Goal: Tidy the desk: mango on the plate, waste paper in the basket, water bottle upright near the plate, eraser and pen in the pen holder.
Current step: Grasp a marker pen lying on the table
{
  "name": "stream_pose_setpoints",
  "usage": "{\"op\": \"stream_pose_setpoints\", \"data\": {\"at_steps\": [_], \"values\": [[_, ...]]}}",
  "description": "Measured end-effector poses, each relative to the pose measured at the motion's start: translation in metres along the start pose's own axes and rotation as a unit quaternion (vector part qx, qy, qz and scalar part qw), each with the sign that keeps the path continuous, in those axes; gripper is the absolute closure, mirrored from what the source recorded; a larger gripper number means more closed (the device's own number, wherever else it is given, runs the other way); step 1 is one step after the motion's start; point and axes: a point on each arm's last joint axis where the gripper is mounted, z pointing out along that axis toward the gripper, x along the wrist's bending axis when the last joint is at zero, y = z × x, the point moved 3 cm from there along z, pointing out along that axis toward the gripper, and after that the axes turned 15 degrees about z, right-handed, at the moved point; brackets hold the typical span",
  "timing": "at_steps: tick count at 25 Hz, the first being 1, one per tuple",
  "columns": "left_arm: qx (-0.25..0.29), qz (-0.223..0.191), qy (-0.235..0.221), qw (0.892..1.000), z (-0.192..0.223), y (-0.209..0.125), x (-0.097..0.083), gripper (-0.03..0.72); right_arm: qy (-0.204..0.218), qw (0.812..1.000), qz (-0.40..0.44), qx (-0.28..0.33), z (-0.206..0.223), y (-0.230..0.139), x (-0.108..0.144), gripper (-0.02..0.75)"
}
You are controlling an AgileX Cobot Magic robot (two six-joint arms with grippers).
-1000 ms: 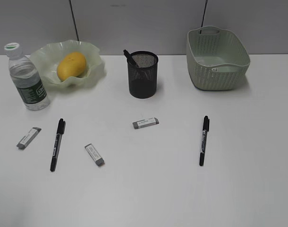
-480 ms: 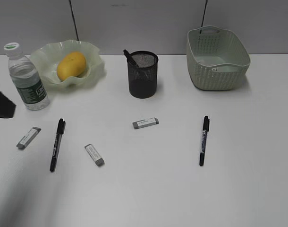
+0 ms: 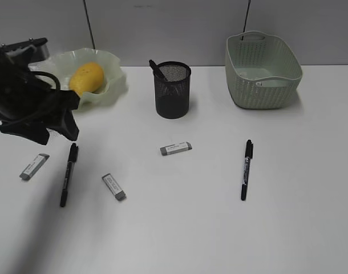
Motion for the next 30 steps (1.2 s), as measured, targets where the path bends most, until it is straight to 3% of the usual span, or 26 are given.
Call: {"op": "stream_pose_setpoints", "data": {"at_steps": [14, 30], "values": [[0.077, -0.023, 0.065, 0.995, 0.072, 0.026, 0.026, 0.236, 0.0, 1.0, 0.0, 0.0, 0.0, 0.0, 0.0, 0.239], [0.094, -0.026, 0.082, 0.992, 0.109, 0.038, 0.036, 0.325, 0.0, 1.0, 0.0, 0.0, 0.0, 0.0, 0.0, 0.24]]}}
